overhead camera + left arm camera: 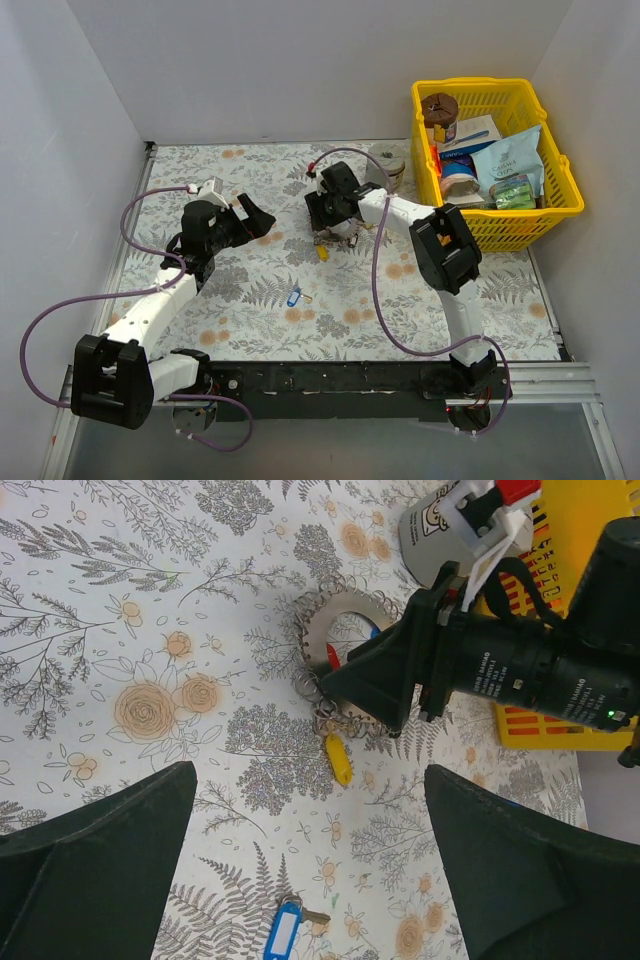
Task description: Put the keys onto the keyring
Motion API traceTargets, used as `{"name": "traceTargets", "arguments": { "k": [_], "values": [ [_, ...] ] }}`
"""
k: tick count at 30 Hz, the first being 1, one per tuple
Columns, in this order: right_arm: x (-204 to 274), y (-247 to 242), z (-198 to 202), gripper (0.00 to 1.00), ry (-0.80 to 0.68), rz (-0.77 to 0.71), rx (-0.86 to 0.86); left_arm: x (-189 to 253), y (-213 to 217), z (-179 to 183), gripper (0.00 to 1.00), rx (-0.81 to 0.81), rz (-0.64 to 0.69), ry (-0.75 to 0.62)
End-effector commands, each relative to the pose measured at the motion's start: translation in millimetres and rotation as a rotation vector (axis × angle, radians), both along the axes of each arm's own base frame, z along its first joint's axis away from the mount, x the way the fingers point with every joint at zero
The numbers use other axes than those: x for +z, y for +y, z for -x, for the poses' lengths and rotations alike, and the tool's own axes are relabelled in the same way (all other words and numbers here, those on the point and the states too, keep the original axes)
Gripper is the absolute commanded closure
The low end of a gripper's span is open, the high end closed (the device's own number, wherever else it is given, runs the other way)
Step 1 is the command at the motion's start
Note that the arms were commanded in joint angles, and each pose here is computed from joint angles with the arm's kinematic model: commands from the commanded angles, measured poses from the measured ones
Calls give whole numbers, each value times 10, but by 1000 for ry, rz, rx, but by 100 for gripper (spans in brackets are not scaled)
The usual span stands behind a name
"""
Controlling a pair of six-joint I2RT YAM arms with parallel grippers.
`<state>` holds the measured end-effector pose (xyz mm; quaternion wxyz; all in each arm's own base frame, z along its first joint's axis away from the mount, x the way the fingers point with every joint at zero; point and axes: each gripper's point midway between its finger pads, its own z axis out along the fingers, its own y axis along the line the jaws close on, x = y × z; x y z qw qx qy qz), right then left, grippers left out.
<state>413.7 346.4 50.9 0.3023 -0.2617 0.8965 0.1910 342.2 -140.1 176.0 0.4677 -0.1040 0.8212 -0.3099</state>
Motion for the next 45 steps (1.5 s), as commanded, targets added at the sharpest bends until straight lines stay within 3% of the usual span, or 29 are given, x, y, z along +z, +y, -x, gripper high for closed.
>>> {"name": "traceTargets", "arguments": {
  "k": [1,10,17,23,30,32,38,45],
  "values": [
    [-60,58,57,43,74,-23,24,250,-21,6,2,-23,0,-61],
    [-245,114,369,57,190,-68,88,238,-28,1,2,-25,3,-55],
    [-12,397,701,57,213,-158,219,240,-23,-19,2,-17,2,-54],
    [563,419,570,55,96,-270,218,215,3,-46,2,-2,-6,-48],
    [1142,-1,304,50,-31,-306,102,11,10,-73,2,9,-24,26],
    [1148,-241,197,41,-46,-290,18,-21,1,-112,2,5,-31,47],
    [965,-896,160,37,-5,-296,-120,-347,-38,-206,2,-1,-47,166],
    [572,-1019,299,38,109,-285,-140,-762,-309,-223,4,-127,22,312]
  ]
}}
